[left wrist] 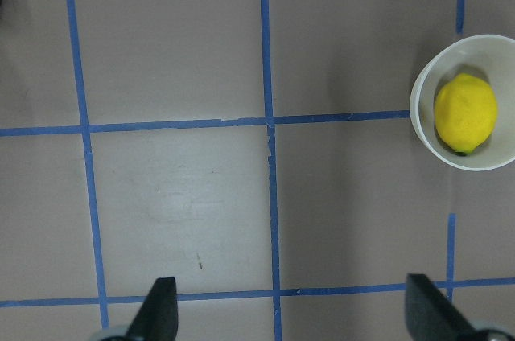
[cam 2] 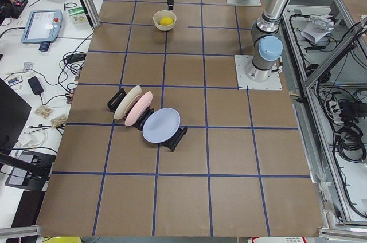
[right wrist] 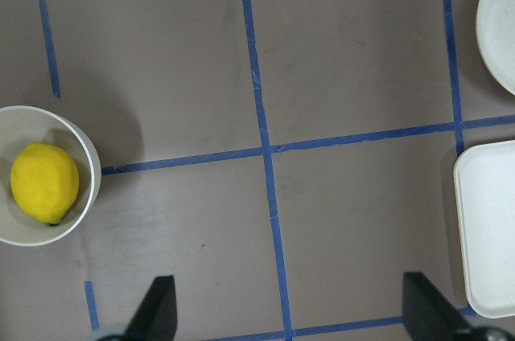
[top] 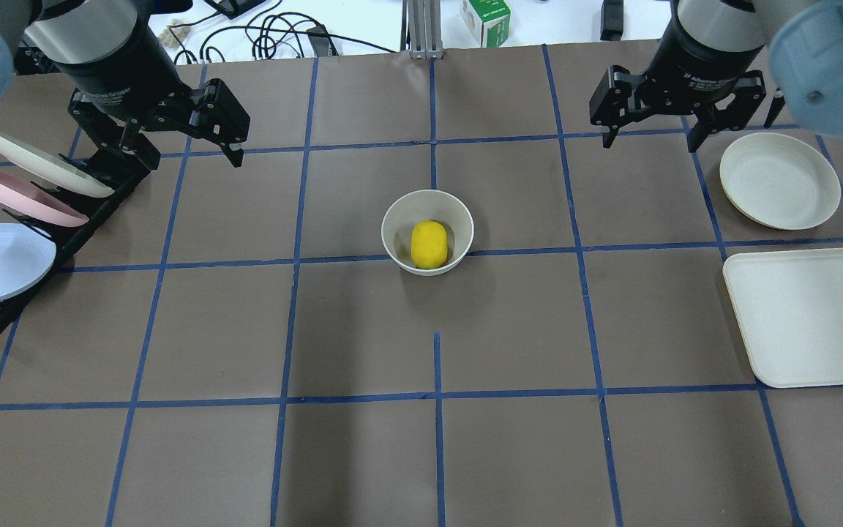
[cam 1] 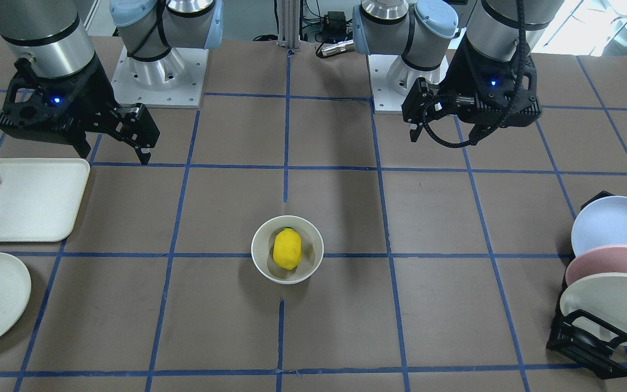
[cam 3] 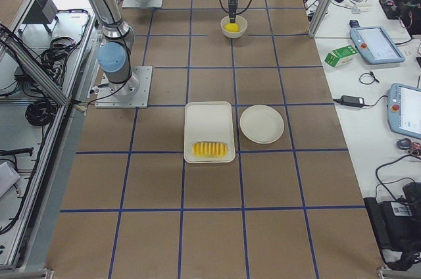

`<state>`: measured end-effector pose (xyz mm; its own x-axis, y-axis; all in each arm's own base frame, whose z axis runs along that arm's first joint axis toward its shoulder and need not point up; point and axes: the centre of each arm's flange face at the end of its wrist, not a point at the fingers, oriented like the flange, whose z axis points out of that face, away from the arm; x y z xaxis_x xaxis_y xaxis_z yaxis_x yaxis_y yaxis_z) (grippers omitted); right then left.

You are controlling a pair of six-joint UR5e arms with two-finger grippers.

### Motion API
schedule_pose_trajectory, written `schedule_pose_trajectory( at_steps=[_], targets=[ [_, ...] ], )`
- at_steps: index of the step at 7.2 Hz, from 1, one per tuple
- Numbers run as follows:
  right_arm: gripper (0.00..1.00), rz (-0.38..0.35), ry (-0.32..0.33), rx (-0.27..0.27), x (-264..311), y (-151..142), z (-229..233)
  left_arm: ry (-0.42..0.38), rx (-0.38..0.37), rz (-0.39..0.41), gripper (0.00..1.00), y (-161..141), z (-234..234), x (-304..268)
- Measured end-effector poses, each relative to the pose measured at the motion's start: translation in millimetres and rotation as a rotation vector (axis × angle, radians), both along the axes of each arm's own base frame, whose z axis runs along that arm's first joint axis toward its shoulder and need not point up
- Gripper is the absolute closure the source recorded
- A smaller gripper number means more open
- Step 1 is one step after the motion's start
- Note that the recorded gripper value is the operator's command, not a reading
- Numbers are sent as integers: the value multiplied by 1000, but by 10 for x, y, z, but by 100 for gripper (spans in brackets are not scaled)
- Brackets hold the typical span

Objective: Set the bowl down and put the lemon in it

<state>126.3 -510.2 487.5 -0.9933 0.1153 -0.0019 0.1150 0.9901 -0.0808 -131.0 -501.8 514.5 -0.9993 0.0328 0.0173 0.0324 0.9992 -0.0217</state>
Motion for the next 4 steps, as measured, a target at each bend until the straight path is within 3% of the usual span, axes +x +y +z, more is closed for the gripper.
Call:
schedule_pose_trajectory(
  at_steps=[4],
  targets=[
    [0,1,0,-4,4,15,21,-11,-16,5,0,-110,-63,67]
  ],
)
